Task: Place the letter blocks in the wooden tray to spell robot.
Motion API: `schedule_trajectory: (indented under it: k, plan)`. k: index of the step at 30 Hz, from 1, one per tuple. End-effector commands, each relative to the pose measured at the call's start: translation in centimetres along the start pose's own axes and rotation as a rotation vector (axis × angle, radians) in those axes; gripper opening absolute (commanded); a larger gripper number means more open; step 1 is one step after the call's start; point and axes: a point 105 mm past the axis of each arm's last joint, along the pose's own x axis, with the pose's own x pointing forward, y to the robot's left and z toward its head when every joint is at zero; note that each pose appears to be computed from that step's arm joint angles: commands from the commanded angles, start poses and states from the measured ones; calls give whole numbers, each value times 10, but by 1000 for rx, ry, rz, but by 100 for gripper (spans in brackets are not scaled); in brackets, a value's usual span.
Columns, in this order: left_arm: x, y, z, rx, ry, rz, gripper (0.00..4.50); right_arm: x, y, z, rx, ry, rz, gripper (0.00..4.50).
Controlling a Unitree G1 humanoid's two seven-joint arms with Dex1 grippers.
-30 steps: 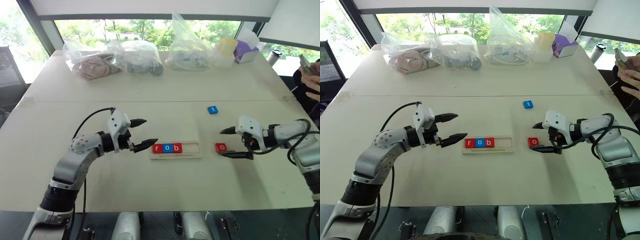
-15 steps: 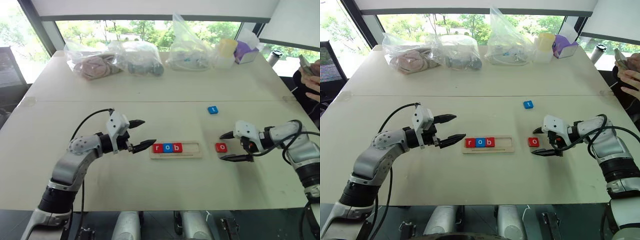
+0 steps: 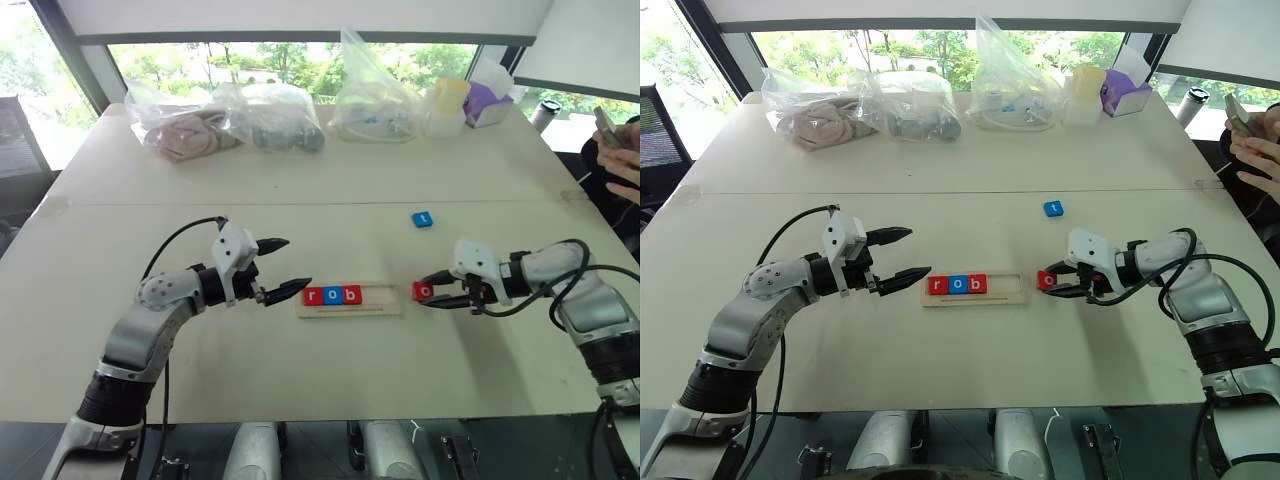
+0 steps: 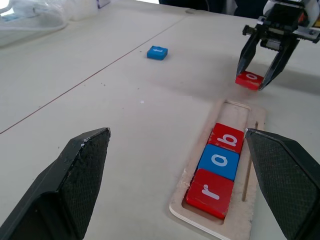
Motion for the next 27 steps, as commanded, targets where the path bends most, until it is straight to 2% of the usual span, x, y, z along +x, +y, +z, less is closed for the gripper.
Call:
schedule_trajectory:
  k: [1, 14, 27]
  plan:
    - [-1, 0, 7, 29, -29, 2, 450, 12, 8, 31, -62, -50, 42, 115]
    - [-2, -7, 14, 34, -33, -7, 450, 45, 4, 34, -72, -43, 37, 115]
    - [-3, -6, 15, 27, -30, 4, 450, 53, 2, 30, -93, -24, 53, 115]
